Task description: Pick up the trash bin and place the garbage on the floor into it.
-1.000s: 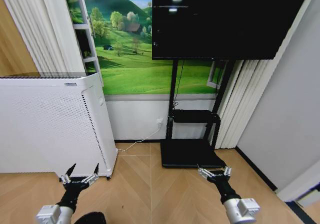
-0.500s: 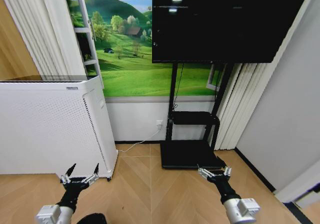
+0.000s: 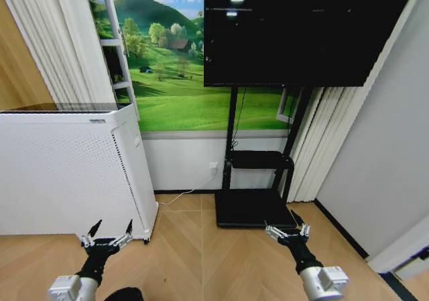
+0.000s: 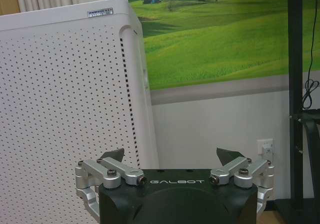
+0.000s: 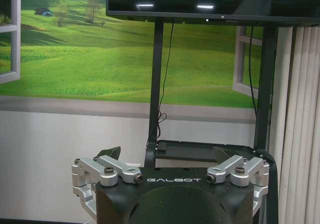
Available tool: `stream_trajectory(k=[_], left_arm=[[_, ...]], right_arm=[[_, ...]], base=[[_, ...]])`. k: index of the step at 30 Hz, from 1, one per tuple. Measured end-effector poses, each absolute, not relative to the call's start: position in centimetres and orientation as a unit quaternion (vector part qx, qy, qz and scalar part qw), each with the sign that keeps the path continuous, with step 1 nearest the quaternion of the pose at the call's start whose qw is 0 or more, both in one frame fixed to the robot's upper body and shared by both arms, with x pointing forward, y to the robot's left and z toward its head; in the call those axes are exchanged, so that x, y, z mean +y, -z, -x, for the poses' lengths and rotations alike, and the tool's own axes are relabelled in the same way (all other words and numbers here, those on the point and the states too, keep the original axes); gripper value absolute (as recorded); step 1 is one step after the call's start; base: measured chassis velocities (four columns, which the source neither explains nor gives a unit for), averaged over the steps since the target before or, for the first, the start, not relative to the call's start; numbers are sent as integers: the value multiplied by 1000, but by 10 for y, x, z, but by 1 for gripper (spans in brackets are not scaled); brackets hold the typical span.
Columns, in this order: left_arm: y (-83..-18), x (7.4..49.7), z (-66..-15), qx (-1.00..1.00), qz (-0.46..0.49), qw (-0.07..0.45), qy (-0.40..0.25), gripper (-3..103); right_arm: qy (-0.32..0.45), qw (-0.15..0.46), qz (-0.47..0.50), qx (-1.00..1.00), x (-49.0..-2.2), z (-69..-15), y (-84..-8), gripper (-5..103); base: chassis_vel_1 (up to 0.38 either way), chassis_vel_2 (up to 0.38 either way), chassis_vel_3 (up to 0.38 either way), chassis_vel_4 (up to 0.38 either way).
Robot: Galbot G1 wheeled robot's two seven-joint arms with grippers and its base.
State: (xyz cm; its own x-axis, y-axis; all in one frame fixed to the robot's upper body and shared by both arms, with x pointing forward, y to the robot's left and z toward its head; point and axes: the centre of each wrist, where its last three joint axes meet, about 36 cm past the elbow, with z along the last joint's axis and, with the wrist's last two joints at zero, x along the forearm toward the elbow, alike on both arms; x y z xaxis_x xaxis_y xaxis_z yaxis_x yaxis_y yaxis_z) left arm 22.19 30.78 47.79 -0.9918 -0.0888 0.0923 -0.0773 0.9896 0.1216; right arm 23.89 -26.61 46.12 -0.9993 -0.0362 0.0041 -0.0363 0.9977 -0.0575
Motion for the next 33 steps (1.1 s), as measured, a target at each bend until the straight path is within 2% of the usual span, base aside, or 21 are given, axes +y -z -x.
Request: stream_trajectory(k=[15, 27, 33], left_arm=[[-478, 308, -222, -996, -42, 49, 59, 100], [-478, 308, -222, -996, -42, 49, 59, 100], [-478, 308, -222, -996, -42, 49, 59, 100]], right_arm=[[-29, 2, -18, -999, -266, -239, -461, 100], [-29, 2, -18, -999, -266, -239, -461, 100], [-29, 2, -18, -999, -266, -239, -461, 100]], base=[[237, -126, -255, 138], [371, -278, -374, 280], [242, -265, -268, 258]])
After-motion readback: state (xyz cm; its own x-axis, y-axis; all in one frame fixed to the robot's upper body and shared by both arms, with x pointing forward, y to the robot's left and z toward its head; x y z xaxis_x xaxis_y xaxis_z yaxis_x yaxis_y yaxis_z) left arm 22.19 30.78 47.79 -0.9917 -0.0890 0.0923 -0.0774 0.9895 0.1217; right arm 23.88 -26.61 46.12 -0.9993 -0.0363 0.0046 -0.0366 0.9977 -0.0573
